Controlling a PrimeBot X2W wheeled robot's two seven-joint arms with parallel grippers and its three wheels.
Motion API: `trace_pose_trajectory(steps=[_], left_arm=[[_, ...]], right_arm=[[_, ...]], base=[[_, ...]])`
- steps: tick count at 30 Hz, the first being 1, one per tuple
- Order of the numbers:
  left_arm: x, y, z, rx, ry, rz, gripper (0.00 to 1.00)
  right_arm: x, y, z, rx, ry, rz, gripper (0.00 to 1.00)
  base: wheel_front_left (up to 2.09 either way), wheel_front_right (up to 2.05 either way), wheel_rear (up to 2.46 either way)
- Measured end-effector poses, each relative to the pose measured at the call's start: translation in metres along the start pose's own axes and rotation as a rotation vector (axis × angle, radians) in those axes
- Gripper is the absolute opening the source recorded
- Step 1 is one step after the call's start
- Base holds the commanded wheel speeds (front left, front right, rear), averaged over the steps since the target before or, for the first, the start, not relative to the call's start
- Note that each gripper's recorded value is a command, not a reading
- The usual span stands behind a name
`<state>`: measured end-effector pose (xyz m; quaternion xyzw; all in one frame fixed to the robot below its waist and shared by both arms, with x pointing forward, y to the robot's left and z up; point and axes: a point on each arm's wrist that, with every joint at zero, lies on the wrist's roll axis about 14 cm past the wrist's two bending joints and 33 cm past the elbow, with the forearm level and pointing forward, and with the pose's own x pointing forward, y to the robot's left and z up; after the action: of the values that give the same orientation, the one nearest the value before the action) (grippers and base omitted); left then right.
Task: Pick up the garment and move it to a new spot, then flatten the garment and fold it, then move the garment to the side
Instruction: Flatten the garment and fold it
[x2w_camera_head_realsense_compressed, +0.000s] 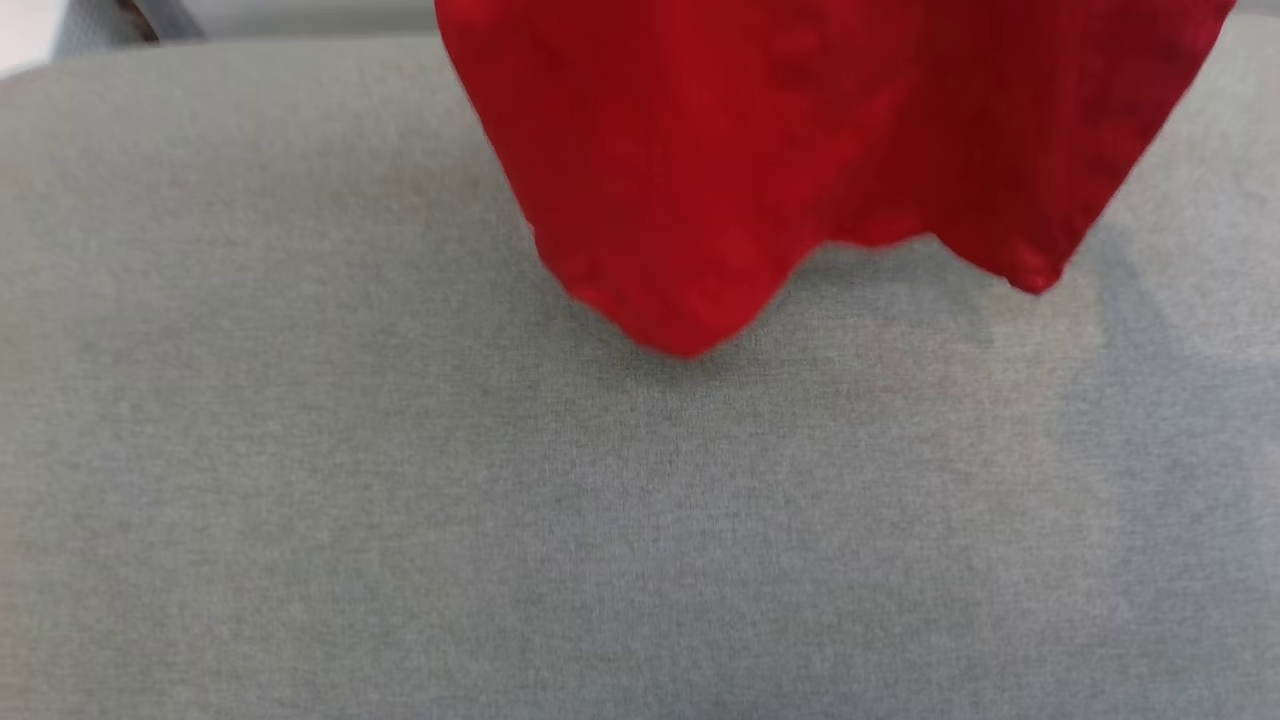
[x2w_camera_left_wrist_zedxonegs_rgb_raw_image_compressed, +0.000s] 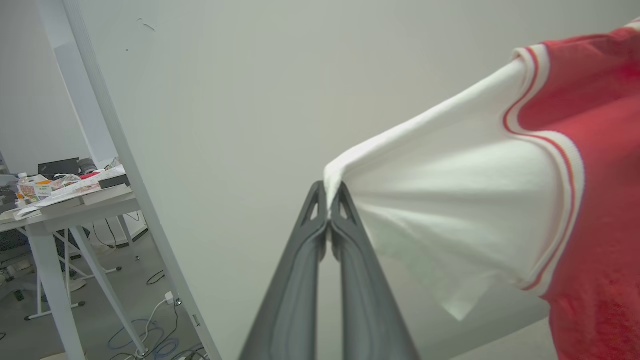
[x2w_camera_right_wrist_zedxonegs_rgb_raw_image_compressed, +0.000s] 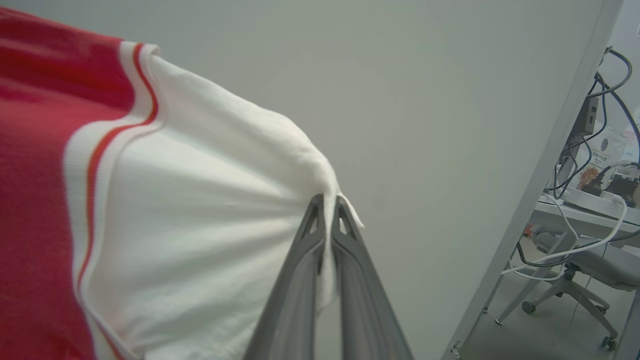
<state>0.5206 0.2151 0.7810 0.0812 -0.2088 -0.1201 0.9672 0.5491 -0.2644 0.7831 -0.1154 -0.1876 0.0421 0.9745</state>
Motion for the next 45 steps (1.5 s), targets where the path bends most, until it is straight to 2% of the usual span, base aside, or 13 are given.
trace_pose_trajectory(steps=[6, 7, 12, 21, 27, 31, 38, 45], left_arm=[[0.052, 0.013, -0.025, 0.029, -0.008, 0.004, 0.0], [0.077, 0.02, -0.047, 0.042, 0.007, 0.014, 0.0], [0.118, 0.026, -0.068, 0.025, -0.039, 0.035, 0.0], [0.147, 0.025, -0.134, 0.011, -0.044, 0.061, 0.0], [0.137, 0.022, -0.176, -0.003, -0.008, 0.058, 0.0], [0.113, 0.006, -0.22, -0.06, 0.073, 0.038, 0.0], [0.055, -0.017, -0.267, -0.159, 0.223, 0.03, 0.0], [-0.031, -0.037, -0.293, -0.235, 0.387, 0.041, 0.0]], right_arm=[[0.049, 0.003, -0.026, -0.003, -0.01, -0.007, 0.0], [0.072, 0.004, -0.041, -0.007, -0.013, -0.013, 0.0], [0.105, 0.001, -0.071, -0.011, -0.021, -0.044, 0.0], [0.134, 0.015, -0.138, 0.02, -0.006, -0.068, 0.0], [0.136, 0.037, -0.177, 0.084, 0.008, -0.051, 0.0], [0.124, 0.057, -0.209, 0.112, 0.059, -0.013, 0.0], [0.079, 0.078, -0.248, 0.156, 0.174, 0.036, 0.0], [0.005, 0.089, -0.274, 0.23, 0.315, 0.062, 0.0]], base=[[0.0, 0.0, 0.0], [0.0, 0.0, 0.0], [0.0, 0.0, 0.0], [0.0, 0.0, 0.0], [0.0, 0.0, 0.0], [0.0, 0.0, 0.0], [0.0, 0.0, 0.0], [0.0, 0.0, 0.0]])
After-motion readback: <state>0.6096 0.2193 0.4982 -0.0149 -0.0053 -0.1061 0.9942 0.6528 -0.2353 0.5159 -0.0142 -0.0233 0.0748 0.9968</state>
